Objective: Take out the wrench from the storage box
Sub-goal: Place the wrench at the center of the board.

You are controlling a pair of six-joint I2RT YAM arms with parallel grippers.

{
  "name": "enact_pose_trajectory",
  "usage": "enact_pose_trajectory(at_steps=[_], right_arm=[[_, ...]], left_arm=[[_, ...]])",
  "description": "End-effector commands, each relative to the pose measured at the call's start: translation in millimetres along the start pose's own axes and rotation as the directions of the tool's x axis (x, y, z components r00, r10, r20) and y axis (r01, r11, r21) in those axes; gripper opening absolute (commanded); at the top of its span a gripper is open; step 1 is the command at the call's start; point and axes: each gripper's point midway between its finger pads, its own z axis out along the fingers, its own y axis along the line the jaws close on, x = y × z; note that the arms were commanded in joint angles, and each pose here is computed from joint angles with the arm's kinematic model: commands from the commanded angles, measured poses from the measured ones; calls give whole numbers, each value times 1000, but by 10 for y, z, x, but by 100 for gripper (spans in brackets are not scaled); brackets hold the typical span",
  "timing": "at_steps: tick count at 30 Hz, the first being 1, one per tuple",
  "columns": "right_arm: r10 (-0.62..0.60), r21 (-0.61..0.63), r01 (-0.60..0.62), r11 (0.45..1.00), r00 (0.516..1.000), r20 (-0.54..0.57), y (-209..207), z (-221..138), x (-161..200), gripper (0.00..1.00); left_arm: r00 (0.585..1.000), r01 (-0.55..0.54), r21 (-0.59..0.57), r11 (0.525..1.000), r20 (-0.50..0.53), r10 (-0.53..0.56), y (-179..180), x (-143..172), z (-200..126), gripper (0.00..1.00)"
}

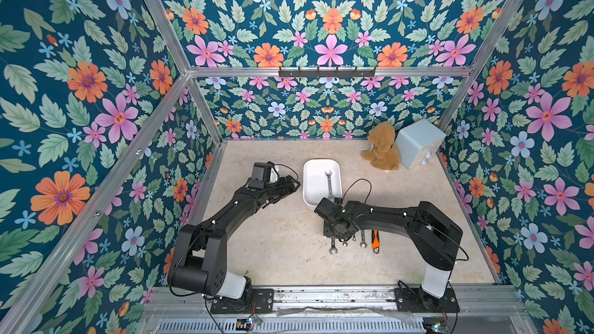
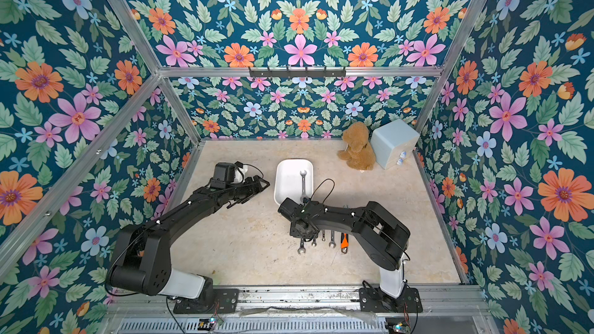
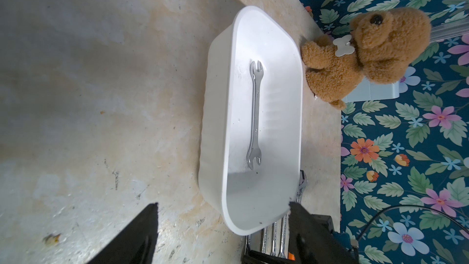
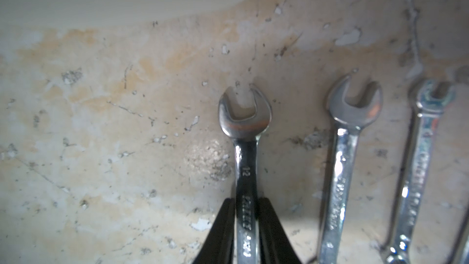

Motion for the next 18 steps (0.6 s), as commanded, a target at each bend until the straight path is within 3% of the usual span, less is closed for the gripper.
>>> enact_pose_trajectory(at_steps=[1,4,10,14,18], right_arm=[[-6,11,6,1000,1000,-5,-2,-23,0,29],[-18,10,18,1000,1000,-6,3,-146,-17,31],[-66,-31,68,997,996,64,53,-732,-197,31],[-83,-67,91,994,990,114,130,-1002,-545,29],[-75,-83,88,993,986,147,140,-1021,-1015,28]], left_arm=[[1000,-12,15,1000,4,12,-31,-7,8,83],[1000,-15,8,1000,-6,15,-23,24,39,82],[999,-15,-16,1000,-37,14,-1,67,161,75],[998,-12,-20,1000,-67,11,-28,97,275,67],[996,-1,-27,1000,-85,-1,-32,95,376,59]])
